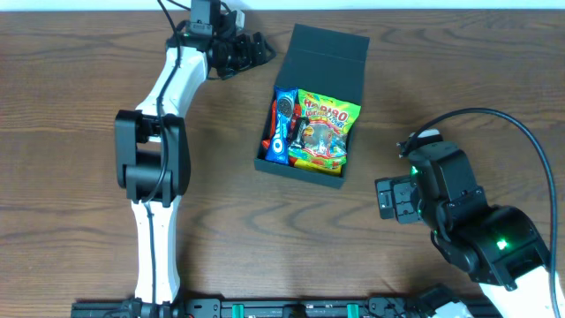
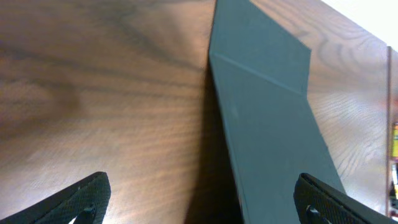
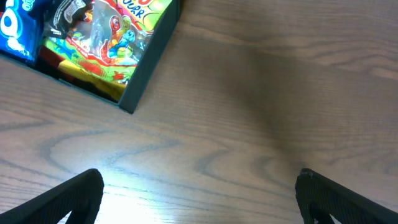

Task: Pack container
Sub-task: 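Swing the lid forward and down over the box with left gripper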

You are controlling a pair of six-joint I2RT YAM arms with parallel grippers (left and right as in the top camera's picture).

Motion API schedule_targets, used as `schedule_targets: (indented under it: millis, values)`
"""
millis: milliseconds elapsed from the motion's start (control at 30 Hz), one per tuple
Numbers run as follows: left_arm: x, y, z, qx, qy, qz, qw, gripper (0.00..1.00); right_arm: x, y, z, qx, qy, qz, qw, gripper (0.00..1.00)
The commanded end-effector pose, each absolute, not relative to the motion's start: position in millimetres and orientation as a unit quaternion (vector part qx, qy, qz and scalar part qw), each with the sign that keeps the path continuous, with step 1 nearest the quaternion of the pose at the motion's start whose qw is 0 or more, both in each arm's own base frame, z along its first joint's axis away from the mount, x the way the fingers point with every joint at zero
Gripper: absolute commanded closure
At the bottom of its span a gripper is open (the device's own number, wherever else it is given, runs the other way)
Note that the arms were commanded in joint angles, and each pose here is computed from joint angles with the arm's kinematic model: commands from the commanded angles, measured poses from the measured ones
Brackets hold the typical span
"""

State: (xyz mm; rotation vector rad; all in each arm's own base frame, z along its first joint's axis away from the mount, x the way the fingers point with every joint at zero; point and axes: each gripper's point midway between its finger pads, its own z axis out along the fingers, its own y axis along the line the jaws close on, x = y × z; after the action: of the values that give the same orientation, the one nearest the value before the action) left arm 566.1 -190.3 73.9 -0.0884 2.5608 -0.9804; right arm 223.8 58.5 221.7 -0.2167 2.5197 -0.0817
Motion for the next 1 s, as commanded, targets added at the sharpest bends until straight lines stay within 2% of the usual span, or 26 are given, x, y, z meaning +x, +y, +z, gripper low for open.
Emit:
schedule_targets:
  millis: [0,133,533,967]
  values:
    - [568.9,-209.9,77.1,-0.049,0.897,-0.400,0.180,0.05,224.7,53.9,223.0,-0.068,0.950,-0.033,0.304,0.01]
    - [568.3,-232.7,69.3,-0.045,0.882,-0.440,0.164,0.05,224.7,53.9,223.0,-0.068,0.950,-0.032,0.304,0.01]
    - [549.7,-282.2,75.2,0.005,0.872,-0.464,0.153,0.05,224.7,53.9,223.0,-0.068,0.950,-0.032,0.304,0.01]
    - [549.2,-315.7,157.0,0.154,0.786,-0.557,0.221,0.05,225.0,54.0,223.2,-0.071,0.949,-0.034,0.305,0.01]
